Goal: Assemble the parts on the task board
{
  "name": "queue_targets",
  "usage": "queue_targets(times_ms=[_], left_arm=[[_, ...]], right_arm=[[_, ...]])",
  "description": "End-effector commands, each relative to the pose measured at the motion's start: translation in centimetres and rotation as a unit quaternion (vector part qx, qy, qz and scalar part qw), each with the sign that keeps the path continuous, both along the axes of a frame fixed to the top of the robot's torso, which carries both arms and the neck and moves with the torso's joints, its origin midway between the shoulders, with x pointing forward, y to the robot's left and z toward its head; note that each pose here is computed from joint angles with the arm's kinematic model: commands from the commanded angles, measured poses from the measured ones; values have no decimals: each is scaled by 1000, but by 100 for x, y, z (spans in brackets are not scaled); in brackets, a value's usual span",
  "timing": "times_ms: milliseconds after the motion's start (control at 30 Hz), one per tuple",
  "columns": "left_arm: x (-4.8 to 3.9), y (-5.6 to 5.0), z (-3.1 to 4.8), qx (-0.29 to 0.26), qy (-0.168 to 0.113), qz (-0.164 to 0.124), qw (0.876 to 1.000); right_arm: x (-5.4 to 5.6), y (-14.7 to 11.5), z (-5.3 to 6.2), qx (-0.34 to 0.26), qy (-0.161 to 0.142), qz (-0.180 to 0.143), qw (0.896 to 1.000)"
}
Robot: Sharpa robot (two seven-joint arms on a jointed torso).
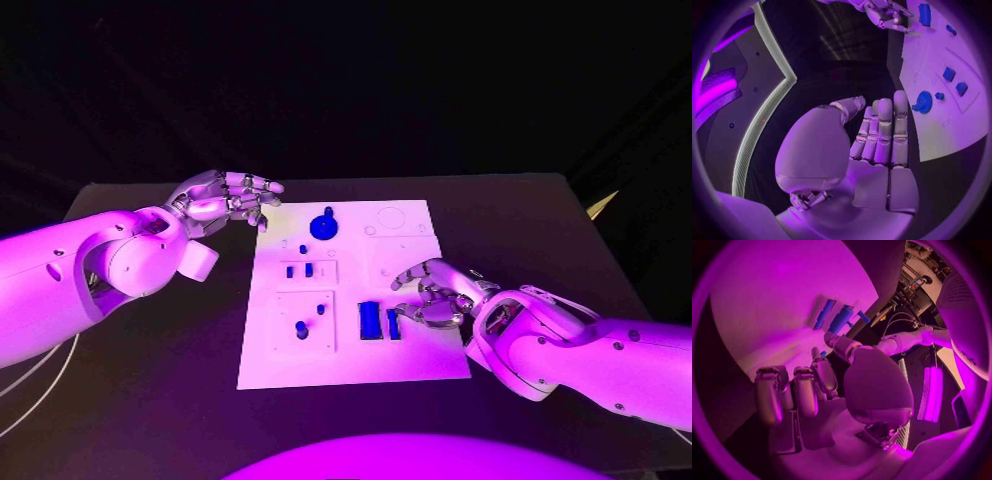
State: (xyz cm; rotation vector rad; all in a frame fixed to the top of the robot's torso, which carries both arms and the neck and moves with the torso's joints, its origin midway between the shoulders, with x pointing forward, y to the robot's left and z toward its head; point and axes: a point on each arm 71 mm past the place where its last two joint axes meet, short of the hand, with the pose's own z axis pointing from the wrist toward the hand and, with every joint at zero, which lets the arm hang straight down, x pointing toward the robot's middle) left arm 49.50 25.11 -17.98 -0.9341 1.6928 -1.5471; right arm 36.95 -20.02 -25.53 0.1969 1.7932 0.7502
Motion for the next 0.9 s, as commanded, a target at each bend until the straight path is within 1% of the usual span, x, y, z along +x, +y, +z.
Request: queue_targets(times_ms=[33,167,200,267,300,433,533,567,667,700,833,900], left_arm=[[5,-30,18,-9,-8,-2,1000],[23,-37,1,-15,-14,13,1000],[30,-37,-5,-17,-15,19,1000],[52,-31,-23,-22,-20,36,999],[60,-29,-30,-25,-22,42,999],[126,-8,-93,-42,-31,87,995],[192,7,-161,-54,-32,120,991],[213,9,-183,-57,-32,128,990],[282,11,-251,-63,-35,155,985],[302,11,-272,-64,-36,162,984],[394,9,-362,-64,-44,194,978],[421,3,-392,-63,-46,202,976]], right_arm=[[94,-50,95,70,-9,-11,997],[296,-153,183,132,2,-25,991],[357,-181,201,147,5,-30,989],[526,-254,240,183,10,-45,982],[580,-278,250,194,12,-50,980],[910,-420,283,260,20,-91,961],[1131,-495,276,301,21,-120,946],[1189,-513,269,312,22,-128,941],[1350,-553,245,335,21,-141,931],[1389,-560,239,340,20,-142,929],[1535,-574,209,353,16,-142,925],[1570,-571,197,356,15,-140,924]])
